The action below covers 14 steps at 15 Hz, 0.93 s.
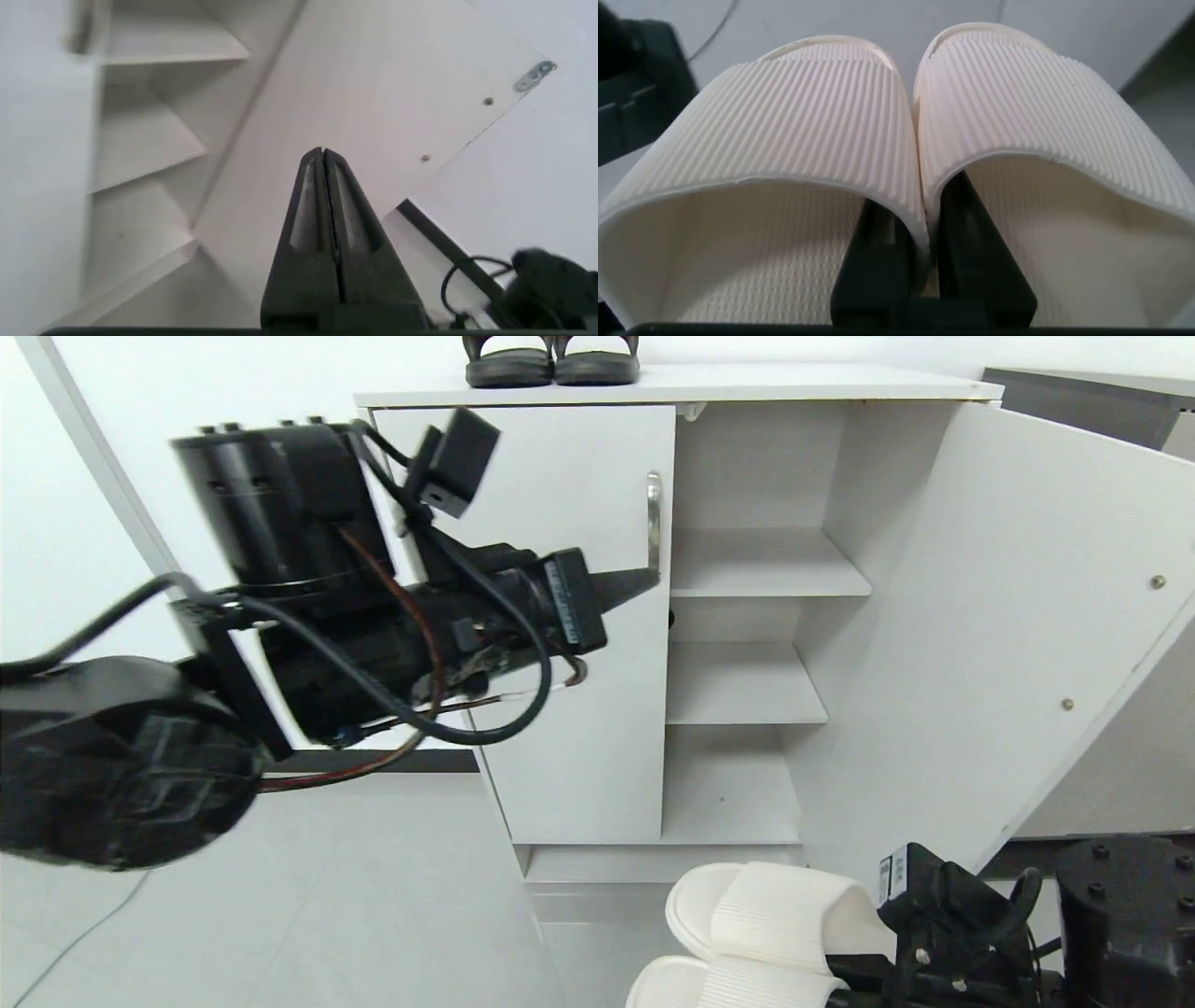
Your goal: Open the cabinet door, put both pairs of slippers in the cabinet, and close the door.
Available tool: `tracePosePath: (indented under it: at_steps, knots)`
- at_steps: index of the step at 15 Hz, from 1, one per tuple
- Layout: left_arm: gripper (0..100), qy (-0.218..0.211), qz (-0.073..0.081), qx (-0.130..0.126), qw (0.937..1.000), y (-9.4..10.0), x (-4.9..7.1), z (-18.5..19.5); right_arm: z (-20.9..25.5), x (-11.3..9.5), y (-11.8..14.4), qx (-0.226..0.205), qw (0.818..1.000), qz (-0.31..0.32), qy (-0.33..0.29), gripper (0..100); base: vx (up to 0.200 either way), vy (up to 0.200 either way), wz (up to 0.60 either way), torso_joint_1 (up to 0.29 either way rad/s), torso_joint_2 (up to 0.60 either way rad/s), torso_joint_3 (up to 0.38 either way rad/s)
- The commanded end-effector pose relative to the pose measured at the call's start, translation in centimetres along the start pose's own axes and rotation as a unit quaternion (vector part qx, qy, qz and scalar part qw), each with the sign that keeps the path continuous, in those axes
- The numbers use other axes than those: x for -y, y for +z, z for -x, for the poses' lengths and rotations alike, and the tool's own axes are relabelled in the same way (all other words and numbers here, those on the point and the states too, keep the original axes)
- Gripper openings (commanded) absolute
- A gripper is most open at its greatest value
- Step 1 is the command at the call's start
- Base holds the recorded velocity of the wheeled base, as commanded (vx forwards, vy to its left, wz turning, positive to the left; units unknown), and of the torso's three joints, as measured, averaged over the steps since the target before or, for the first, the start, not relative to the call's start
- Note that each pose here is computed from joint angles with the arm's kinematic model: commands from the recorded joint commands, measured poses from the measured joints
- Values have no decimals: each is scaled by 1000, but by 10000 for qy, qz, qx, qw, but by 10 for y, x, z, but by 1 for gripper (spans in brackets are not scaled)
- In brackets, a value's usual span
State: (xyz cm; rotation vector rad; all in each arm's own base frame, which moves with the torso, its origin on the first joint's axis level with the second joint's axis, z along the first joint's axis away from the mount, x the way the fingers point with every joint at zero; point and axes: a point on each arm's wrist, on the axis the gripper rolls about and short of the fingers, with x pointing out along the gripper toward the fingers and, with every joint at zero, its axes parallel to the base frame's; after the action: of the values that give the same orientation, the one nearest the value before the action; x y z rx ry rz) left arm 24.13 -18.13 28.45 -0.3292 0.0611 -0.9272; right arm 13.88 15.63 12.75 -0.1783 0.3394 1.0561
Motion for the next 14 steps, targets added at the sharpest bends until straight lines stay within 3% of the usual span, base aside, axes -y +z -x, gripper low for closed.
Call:
tracePosePath:
  at_steps: [1, 2, 4, 5, 7, 8, 9, 10, 11, 13, 14]
  knots:
    - [0, 476, -173, 282, 9983, 18, 2, 64, -4, 4, 0, -28, 10000, -30, -76, 0, 0, 0, 0, 0, 0, 0]
    - [0, 974, -266, 287, 9945, 16, 9, 115, -1, 5, 1, 17, 10000, -17, -93, 0, 0, 0, 0, 0, 0, 0]
    - [0, 1539, -349, 266, 9871, 7, 26, 174, 0, 4, 3, 54, 9999, -7, -96, 0, 0, 0, 0, 0, 0, 0]
    - [0, 2127, -532, 201, 9755, -4, 35, 206, 1, 4, 2, 61, 9999, 10, -97, 0, 0, 0, 0, 0, 0, 0]
    - [0, 3331, -909, 40, 9385, -28, 56, 264, 5, 3, 4, 121, 9999, 25, -94, 0, 0, 0, 0, 0, 0, 0]
    - [0, 3861, -977, 71, 9172, -40, 65, 289, 6, 3, 5, 151, 9998, 32, -96, 0, 0, 0, 0, 0, 0, 0]
    - [0, 4445, -962, 150, 8905, -48, 70, 302, 6, 3, 5, 158, 9998, 34, -104, 0, 0, 0, 0, 0, 0, 0]
    - [0, 4858, -947, 270, 8685, -62, 77, 314, 6, 3, 3, 120, 9999, 32, -102, 0, 0, 0, 0, 0, 0, 0]
    - [0, 5125, -939, 361, 8528, -79, 78, 320, 5, 3, 2, 98, 9999, 27, -100, 0, 0, 0, 0, 0, 0, 0]
    - [0, 5612, -844, 158, 8232, -119, 69, 322, 5, 3, 1, 69, 9999, 19, -90, 0, 0, 0, 0, 0, 0, 0]
    - [0, 5552, -865, 23, 8272, -138, 64, 323, 5, 3, 1, 69, 9999, 19, -90, 0, 0, 0, 0, 0, 0, 0]
